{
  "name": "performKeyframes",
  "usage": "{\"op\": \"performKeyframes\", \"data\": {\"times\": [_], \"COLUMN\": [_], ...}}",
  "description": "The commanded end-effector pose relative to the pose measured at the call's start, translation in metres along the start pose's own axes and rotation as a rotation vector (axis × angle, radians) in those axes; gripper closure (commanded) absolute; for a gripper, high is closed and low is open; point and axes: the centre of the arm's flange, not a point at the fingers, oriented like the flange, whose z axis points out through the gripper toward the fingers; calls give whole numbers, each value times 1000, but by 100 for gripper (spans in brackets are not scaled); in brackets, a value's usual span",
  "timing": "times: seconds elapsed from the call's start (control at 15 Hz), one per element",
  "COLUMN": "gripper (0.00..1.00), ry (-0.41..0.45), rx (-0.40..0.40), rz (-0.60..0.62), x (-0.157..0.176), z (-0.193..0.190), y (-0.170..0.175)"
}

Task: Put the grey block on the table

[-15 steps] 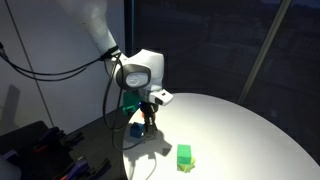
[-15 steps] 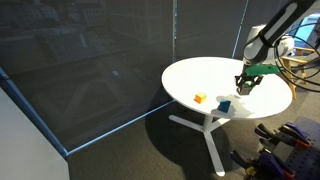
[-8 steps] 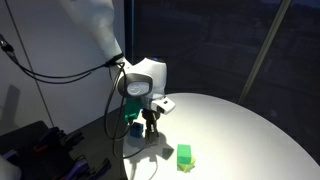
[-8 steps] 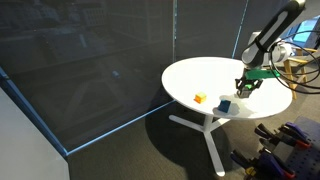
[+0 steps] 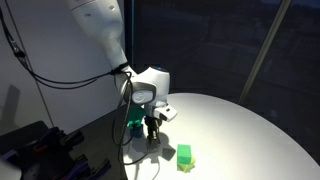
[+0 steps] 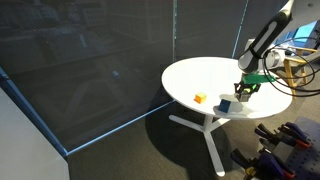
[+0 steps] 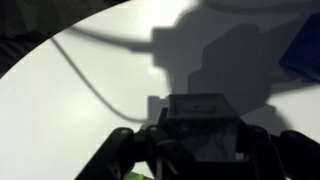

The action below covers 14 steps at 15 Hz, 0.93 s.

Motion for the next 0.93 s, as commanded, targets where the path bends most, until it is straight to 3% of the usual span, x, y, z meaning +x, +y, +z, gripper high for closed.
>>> {"op": "performKeyframes", "data": {"times": [0.0, 0.27, 0.33, 0.4, 0.6, 0.87], "gripper": [70, 70, 20, 19, 1, 0], "ry": [2, -1, -2, -2, -1, -9], "rx": [12, 7, 7, 7, 8, 7], "rz": [-8, -14, -13, -13, -16, -22], "x": [13, 14, 14, 14, 13, 8], "z": [10, 15, 15, 16, 15, 7], "y": [-2, -4, -4, -5, -6, -8]}}
